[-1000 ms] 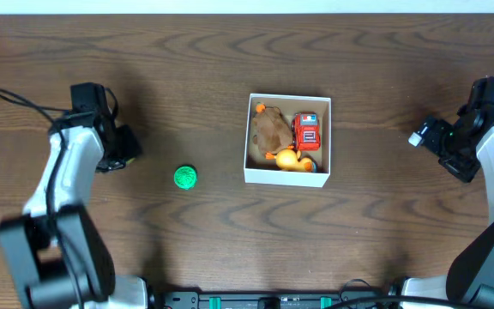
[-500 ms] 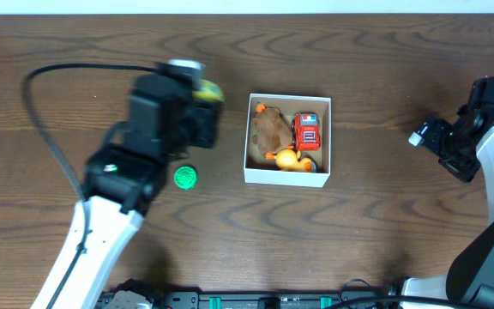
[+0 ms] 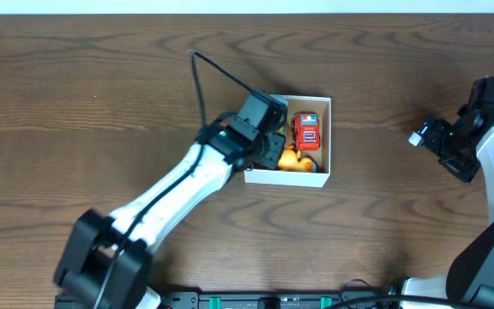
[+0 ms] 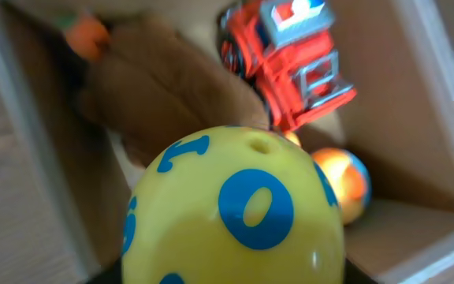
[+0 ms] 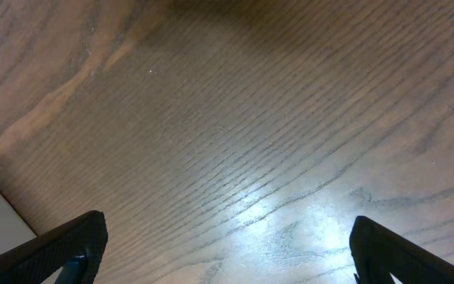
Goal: Pack container
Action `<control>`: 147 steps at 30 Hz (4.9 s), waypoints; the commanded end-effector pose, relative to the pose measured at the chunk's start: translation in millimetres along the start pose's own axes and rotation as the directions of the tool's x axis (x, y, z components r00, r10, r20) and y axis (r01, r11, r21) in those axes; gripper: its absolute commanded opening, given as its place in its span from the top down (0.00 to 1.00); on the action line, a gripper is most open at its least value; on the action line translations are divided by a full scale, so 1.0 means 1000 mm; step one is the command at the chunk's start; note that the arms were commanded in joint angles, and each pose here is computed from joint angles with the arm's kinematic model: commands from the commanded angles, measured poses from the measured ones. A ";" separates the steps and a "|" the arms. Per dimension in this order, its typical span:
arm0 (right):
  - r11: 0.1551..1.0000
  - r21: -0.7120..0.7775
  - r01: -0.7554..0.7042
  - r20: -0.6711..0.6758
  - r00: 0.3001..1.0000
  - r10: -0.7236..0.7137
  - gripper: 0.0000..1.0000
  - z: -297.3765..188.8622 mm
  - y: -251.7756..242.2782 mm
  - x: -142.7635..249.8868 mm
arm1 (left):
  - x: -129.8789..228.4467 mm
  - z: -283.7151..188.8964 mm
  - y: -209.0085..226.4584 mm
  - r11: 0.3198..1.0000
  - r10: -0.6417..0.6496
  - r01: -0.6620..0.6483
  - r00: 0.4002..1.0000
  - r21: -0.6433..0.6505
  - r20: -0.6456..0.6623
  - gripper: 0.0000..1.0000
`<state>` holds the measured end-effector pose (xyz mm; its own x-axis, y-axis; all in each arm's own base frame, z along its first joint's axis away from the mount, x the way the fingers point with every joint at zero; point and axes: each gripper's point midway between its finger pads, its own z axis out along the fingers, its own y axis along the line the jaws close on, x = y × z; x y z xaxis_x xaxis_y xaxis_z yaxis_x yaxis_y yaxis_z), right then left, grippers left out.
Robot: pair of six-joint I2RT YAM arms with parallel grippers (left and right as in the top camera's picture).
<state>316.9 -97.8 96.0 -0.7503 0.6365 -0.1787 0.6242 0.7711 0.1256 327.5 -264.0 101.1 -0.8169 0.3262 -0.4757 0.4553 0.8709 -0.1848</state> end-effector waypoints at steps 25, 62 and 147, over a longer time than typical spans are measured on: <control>1.000 -0.009 0.030 0.008 1.000 -0.030 0.01 -0.002 0.002 -0.001 | 0.036 -0.173 0.183 0.748 -0.509 0.572 0.820 -0.338 0.261 0.02; 1.000 -0.010 0.029 0.004 1.000 -0.029 0.01 -0.002 0.002 0.000 | 0.152 0.004 0.191 0.630 -0.766 0.596 0.584 -0.499 -0.270 0.02; 0.957 -0.019 0.290 0.204 0.938 -0.280 0.01 -0.039 0.066 -0.013 | -0.054 -0.147 0.115 0.877 -0.242 0.301 0.950 -0.376 0.197 0.20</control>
<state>340.8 -67.4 108.3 -0.8325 0.4821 -0.2729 0.4689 0.8756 0.1161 363.2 -168.0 205.2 -0.8517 0.1047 -0.5135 0.1168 0.9931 0.0089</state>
